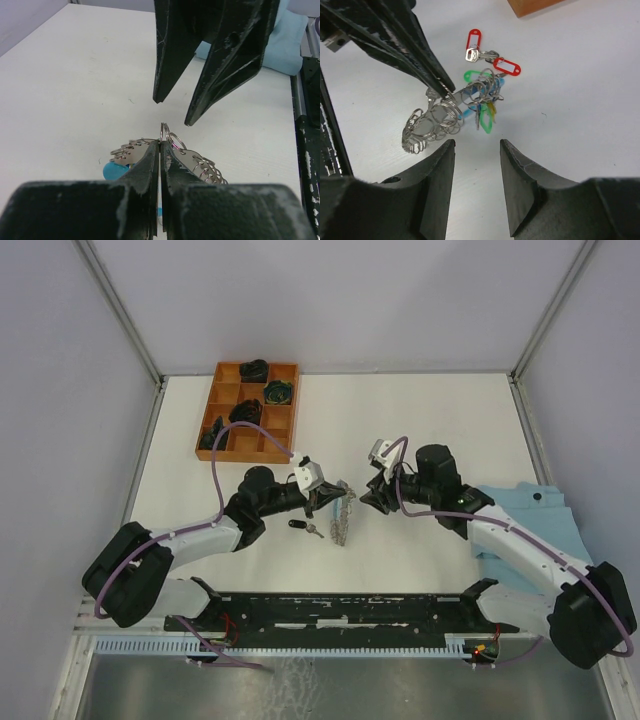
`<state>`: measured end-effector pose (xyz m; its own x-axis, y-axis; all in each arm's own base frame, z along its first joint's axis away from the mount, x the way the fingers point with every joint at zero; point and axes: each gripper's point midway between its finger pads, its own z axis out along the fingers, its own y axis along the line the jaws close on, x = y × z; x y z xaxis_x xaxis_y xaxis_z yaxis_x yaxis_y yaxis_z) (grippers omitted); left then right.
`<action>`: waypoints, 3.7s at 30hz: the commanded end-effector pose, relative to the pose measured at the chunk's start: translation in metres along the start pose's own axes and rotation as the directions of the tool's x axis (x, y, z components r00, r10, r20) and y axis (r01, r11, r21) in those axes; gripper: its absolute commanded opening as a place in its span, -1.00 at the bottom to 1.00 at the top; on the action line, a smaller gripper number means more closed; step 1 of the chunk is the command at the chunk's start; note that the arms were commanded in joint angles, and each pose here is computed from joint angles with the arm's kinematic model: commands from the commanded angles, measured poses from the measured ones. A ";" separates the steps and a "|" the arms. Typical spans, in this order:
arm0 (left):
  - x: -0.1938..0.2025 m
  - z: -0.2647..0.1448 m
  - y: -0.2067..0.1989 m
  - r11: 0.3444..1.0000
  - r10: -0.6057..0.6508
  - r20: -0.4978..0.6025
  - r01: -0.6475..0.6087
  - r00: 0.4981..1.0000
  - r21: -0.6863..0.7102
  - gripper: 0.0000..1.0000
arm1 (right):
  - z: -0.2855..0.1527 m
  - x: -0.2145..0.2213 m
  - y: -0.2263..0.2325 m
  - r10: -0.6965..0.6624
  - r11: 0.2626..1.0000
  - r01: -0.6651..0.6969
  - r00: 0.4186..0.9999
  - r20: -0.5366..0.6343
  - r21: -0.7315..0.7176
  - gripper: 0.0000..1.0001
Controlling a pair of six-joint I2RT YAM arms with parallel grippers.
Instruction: Put the keys on the keyring
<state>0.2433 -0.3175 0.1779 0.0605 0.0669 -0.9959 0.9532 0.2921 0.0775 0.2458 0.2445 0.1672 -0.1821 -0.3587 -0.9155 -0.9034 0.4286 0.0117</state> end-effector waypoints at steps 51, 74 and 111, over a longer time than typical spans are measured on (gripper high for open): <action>-0.037 0.005 -0.002 0.993 0.096 0.039 -0.098 0.995 0.060 -0.95 | 0.001 -0.060 0.013 -0.374 0.899 0.383 0.924 0.083 -0.213 -0.19; -0.045 0.004 -0.005 0.990 0.110 0.012 -0.111 0.994 0.085 -0.95 | 0.023 -0.046 0.014 -0.398 0.859 0.400 0.914 0.074 -0.319 -0.52; -0.044 -0.057 0.033 0.922 -0.083 0.090 0.111 0.992 -0.370 0.14 | 0.006 -0.062 0.008 -0.305 0.915 0.282 0.952 -0.036 -0.290 -0.98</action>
<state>0.2447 -0.2750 0.2106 0.0632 0.0834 -0.9945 0.8639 0.4944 0.0963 0.2455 0.2745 0.1916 0.0138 -0.5633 -0.8261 -0.9996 0.0110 -0.0242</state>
